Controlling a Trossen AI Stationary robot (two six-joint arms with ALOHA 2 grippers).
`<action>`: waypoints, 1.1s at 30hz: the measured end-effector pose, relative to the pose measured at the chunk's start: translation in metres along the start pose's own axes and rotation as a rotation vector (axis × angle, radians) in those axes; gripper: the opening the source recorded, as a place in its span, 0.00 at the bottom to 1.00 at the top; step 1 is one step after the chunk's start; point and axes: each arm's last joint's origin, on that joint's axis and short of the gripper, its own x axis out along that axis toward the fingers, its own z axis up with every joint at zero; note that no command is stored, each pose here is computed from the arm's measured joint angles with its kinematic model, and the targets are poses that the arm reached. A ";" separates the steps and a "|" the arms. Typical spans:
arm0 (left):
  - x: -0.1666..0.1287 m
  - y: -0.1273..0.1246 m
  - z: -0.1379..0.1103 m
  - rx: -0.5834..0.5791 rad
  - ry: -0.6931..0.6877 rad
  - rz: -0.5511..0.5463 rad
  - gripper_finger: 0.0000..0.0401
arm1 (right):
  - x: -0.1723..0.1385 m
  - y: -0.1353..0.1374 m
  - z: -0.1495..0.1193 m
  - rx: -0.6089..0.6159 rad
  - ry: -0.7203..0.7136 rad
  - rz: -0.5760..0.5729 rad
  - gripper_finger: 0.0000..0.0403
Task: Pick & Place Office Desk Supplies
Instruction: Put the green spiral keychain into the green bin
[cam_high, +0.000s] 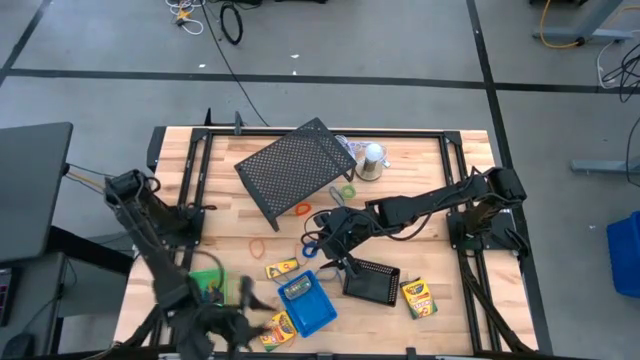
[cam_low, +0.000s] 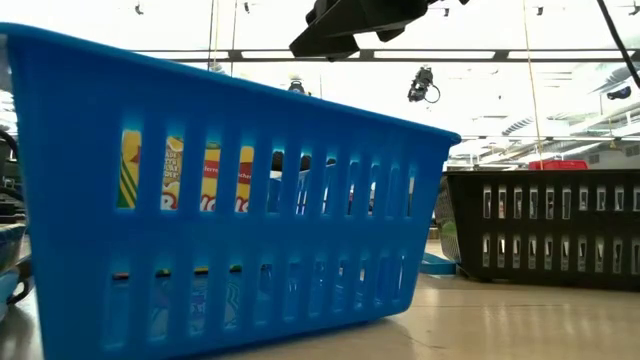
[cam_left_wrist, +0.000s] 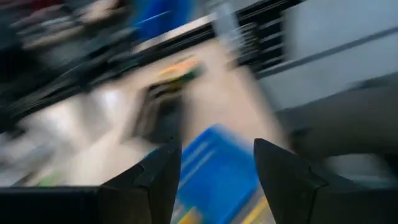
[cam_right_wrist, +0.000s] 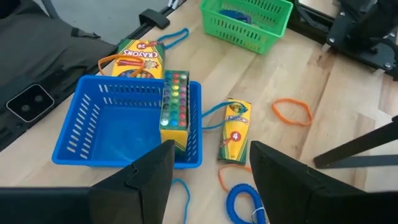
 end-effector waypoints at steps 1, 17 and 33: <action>0.005 0.001 0.006 -0.001 -0.045 -0.087 0.52 | 0.000 0.001 0.000 -0.001 0.001 0.002 0.54; 0.033 0.091 -0.010 0.136 -0.303 -0.238 0.52 | 0.004 0.021 0.009 -0.043 -0.056 0.122 0.54; -0.045 0.151 -0.160 -0.117 -0.351 0.092 0.52 | 0.001 0.010 -0.011 0.016 0.144 -0.001 0.54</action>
